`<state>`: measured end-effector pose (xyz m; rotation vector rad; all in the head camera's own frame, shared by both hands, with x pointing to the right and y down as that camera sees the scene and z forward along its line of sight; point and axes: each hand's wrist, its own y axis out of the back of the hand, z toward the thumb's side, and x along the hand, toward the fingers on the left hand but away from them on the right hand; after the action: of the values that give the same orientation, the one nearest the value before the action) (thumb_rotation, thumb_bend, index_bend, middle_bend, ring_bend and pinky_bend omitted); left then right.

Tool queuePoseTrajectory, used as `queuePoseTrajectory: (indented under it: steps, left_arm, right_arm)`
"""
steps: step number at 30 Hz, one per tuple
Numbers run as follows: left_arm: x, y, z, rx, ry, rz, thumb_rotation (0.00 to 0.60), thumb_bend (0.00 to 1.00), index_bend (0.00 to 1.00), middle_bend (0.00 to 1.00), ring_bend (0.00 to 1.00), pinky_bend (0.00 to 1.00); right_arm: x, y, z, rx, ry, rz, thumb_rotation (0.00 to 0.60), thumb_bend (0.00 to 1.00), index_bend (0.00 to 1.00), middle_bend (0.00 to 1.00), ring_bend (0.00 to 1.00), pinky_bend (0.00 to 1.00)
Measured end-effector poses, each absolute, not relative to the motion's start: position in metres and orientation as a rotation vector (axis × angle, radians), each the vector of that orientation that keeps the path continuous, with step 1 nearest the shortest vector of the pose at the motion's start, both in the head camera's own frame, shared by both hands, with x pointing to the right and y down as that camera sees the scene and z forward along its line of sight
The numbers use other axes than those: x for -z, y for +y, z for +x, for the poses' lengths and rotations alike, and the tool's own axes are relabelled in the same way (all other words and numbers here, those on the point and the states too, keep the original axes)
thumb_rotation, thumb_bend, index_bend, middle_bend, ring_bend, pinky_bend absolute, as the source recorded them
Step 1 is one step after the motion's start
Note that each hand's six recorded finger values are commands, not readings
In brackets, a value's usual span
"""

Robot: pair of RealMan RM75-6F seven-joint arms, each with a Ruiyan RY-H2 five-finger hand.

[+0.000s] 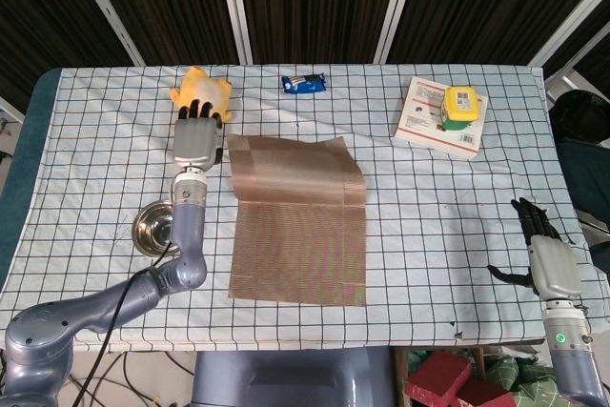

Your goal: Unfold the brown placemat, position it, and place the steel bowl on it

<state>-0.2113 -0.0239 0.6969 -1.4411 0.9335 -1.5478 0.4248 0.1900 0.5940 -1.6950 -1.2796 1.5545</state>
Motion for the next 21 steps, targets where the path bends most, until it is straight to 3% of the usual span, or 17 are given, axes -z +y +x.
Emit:
queuePoseTrajectory:
  steps: [4,10,16,21]
  left_arm:
    - [-0.702,-0.023,-0.222,1.588,0.902,-1.430,0.600,0.01,0.03,0.06,0.02,0.09]
    - [-0.692,-0.020,-0.234,1.548,0.895,-1.439,0.600,0.01,0.03,0.07,0.02,0.09]
    - [-0.666,-0.004,-0.254,1.460,0.912,-1.481,0.600,0.01,0.05,0.07,0.02,0.09]
    - [-0.631,0.030,-0.303,1.401,0.905,-1.476,0.600,0.01,0.05,0.08,0.02,0.09]
  right_arm:
    - [-0.594,0.190,0.425,-1.559,-1.276,-1.692,0.600,0.06,0.00,0.00,0.00,0.16]
    - [-0.594,0.190,0.424,-1.556,-1.266,-1.691,0.600,0.06,0.00,0.00,0.00,0.16]
    - [-0.594,0.192,0.423,-1.553,-1.246,-1.694,0.600,0.05,0.00,0.00,0.00,0.16]
    - [-0.593,0.193,0.421,-1.550,-1.214,-1.688,0.600,0.03,0.00,0.00,0.00,0.16]
